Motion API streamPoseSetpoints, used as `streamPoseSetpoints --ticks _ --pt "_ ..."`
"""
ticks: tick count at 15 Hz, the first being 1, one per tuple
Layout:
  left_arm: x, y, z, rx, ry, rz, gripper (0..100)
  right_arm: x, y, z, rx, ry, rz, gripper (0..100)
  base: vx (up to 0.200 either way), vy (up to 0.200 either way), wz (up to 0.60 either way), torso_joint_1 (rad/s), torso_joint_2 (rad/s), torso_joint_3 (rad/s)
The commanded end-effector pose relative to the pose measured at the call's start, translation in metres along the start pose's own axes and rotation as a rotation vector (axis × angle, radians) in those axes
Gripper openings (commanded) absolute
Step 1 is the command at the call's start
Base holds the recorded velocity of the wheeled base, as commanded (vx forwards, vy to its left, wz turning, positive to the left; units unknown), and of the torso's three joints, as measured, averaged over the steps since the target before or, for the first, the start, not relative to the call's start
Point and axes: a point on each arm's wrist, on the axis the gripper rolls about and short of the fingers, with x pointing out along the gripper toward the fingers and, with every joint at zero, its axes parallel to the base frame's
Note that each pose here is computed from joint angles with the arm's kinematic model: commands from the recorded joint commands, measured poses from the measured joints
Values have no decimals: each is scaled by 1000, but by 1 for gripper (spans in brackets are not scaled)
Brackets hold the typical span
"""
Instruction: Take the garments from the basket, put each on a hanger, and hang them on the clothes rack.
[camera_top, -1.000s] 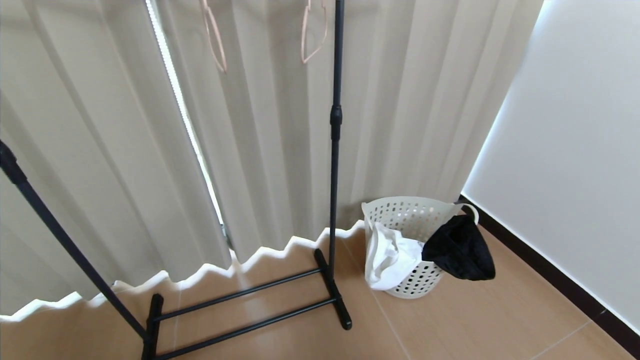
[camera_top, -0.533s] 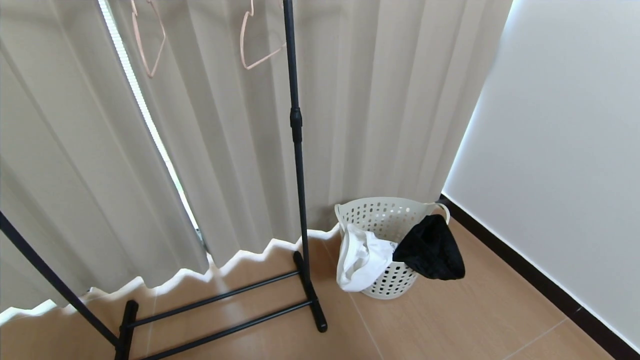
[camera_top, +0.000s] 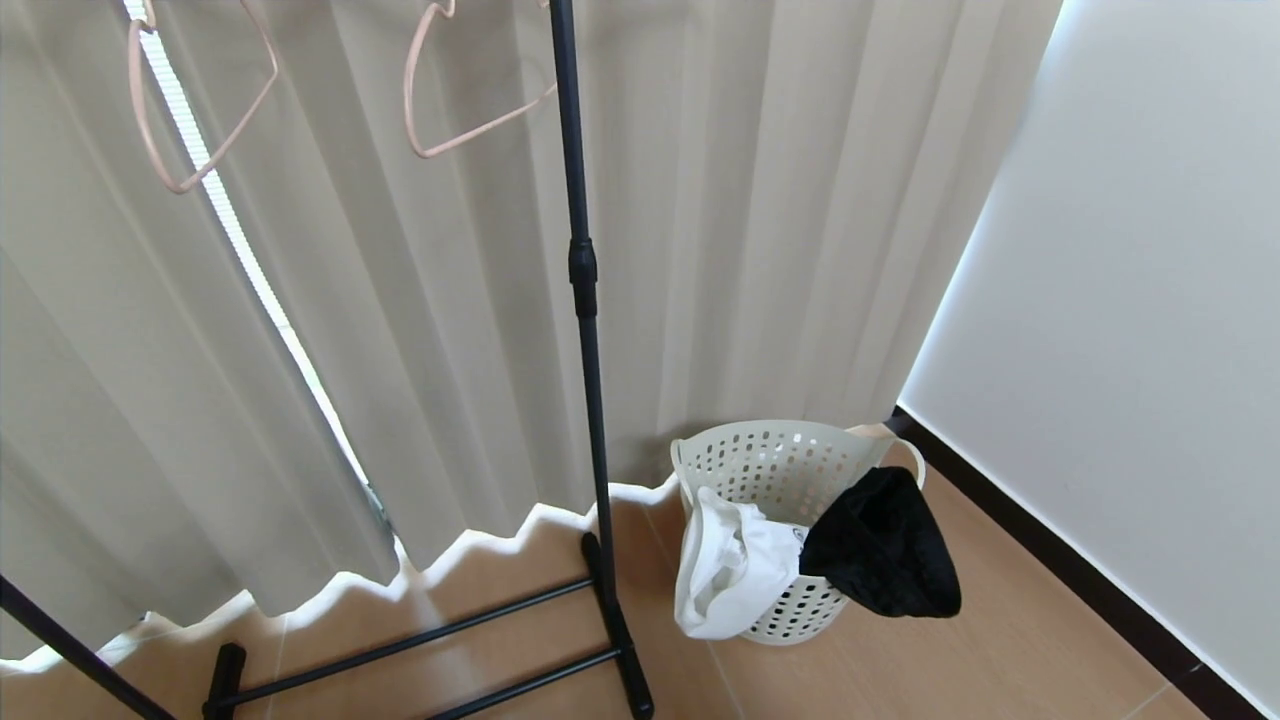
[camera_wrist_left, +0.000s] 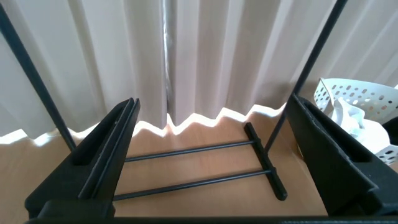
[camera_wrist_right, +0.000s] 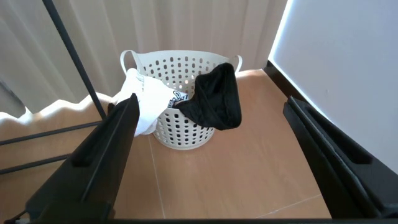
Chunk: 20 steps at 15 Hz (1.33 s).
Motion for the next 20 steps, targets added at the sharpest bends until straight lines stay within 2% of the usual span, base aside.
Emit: streamPoseSetpoints --ticks 1,9,20 --pt "0 0 0 -2 1 1 100 0 0 0 0 -2 1 100 0 0 0 0 0 0" --pt "0 0 1 -11 1 -2 100 0 0 0 -2 -1 -1 100 0 0 0 0 0 -10" --pt "0 0 1 -31 0 -1 100 0 0 0 -2 -1 -1 100 0 0 0 1 2 -187"
